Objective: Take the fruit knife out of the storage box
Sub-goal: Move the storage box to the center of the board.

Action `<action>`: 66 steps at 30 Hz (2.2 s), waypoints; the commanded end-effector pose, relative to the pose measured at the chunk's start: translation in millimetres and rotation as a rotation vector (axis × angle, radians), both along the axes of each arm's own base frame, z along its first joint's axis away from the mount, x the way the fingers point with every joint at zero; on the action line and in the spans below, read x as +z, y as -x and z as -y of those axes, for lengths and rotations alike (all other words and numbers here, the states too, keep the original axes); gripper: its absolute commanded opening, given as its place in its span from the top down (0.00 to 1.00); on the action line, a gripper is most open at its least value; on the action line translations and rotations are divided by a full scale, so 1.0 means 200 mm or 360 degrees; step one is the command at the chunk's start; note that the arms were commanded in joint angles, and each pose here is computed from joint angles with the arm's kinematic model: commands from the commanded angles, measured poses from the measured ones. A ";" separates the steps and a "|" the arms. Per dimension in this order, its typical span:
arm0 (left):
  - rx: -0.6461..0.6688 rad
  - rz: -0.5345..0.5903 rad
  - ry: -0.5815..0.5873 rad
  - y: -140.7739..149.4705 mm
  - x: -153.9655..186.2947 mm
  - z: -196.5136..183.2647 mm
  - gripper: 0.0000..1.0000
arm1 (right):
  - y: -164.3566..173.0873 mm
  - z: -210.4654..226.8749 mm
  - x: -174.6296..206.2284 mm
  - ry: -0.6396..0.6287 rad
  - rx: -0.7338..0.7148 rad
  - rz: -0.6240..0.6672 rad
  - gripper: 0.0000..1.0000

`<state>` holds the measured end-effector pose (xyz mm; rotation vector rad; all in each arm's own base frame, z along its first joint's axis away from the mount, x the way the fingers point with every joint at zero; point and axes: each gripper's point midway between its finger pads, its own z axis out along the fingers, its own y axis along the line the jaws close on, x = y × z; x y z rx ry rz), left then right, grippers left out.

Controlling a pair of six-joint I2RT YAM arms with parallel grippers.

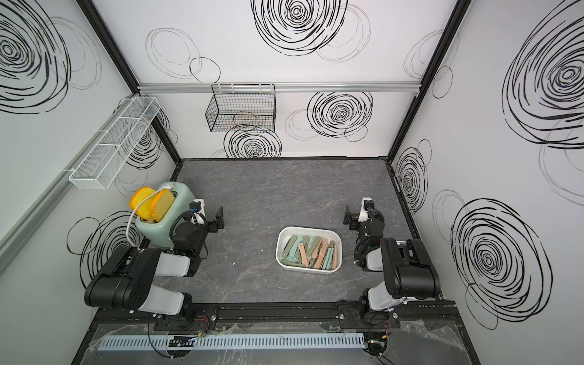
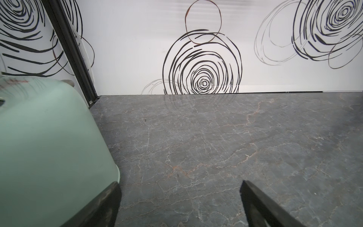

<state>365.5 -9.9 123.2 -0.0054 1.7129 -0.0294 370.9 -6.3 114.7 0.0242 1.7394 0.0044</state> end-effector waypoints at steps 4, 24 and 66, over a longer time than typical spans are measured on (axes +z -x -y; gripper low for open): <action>0.0001 0.0135 -0.0013 -0.03 0.12 0.00 0.02 | 0.00 0.00 0.05 0.0005 -0.0002 0.0057 0.01; 0.0000 0.0133 -0.0016 -0.03 0.12 0.00 0.02 | 0.00 0.00 0.05 0.0005 -0.0003 0.0055 0.01; -0.0008 0.0169 0.0003 -0.03 0.13 -0.01 0.02 | 0.00 0.00 0.05 0.0005 -0.0004 0.0056 0.01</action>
